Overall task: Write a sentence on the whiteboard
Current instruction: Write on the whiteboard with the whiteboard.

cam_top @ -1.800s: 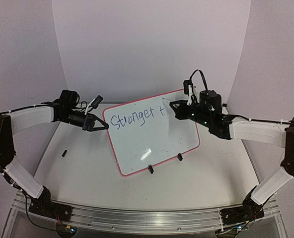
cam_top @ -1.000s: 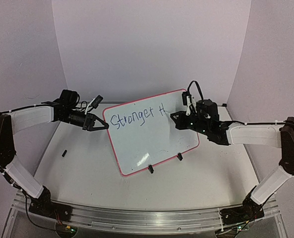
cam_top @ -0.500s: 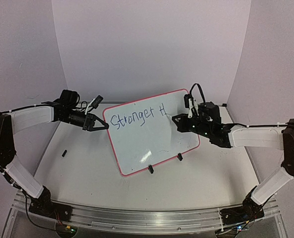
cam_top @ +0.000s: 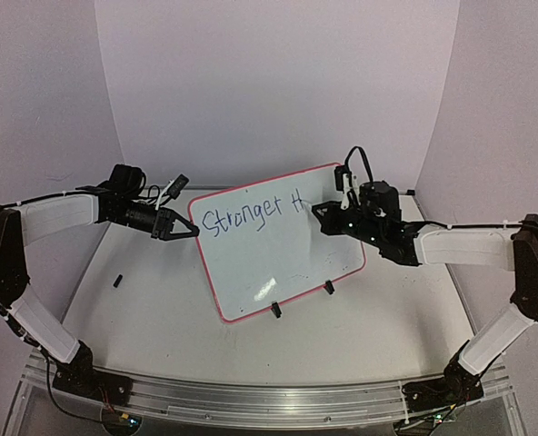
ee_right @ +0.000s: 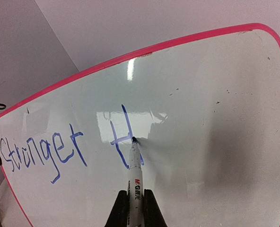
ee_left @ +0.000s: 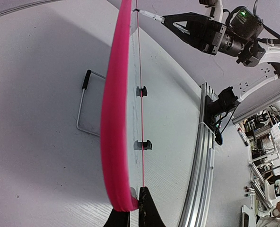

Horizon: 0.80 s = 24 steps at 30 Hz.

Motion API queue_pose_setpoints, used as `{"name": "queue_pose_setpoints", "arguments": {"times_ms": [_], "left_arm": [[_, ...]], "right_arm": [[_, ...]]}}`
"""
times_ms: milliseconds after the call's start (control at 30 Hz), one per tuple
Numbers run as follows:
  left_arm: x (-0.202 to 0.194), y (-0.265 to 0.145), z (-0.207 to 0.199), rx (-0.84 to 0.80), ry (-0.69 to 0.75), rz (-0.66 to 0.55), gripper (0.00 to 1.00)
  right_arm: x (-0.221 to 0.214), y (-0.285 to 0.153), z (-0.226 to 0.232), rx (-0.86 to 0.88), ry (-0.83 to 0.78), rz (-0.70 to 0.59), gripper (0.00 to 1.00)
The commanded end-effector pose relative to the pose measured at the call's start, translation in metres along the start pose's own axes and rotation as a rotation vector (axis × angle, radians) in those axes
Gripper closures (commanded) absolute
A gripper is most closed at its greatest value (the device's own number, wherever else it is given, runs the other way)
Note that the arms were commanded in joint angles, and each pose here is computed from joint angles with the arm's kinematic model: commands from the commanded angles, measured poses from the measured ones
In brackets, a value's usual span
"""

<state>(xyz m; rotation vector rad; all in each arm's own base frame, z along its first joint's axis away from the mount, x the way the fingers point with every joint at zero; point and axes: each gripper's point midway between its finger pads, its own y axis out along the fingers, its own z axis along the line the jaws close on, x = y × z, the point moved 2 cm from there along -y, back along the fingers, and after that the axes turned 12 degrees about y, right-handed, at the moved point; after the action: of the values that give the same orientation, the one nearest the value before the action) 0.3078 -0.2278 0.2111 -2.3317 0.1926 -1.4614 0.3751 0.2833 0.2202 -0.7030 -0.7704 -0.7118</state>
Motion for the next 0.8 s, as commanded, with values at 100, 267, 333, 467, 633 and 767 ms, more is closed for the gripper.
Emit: {"name": "queue_pose_setpoints", "arguments": {"times_ms": [100,267,333,467,633,767], "left_arm": [[0.015,0.0,0.005,0.029,0.111,-0.017,1.0],[0.015,0.0,0.005,0.029,0.11,-0.017,1.0],[0.015,0.0,0.005,0.029,0.111,-0.017,1.0],[0.015,0.0,0.005,0.028,0.11,-0.017,1.0],[0.016,0.0,0.005,0.029,0.112,-0.018,1.0],[0.016,0.0,0.005,0.028,0.111,-0.018,1.0]], "right_arm": [[0.019,0.003,-0.005,-0.062,0.009,-0.072,1.0],[0.019,0.001,-0.008,-0.076,0.01,-0.076,1.0],[0.018,0.001,-0.007,-0.07,0.008,-0.071,1.0],[0.015,0.0,-0.007,-0.062,0.009,-0.058,1.0],[0.005,-0.008,-0.013,-0.071,0.019,-0.041,1.0],[0.0,-0.014,-0.01,-0.044,0.028,-0.025,1.0]]}}
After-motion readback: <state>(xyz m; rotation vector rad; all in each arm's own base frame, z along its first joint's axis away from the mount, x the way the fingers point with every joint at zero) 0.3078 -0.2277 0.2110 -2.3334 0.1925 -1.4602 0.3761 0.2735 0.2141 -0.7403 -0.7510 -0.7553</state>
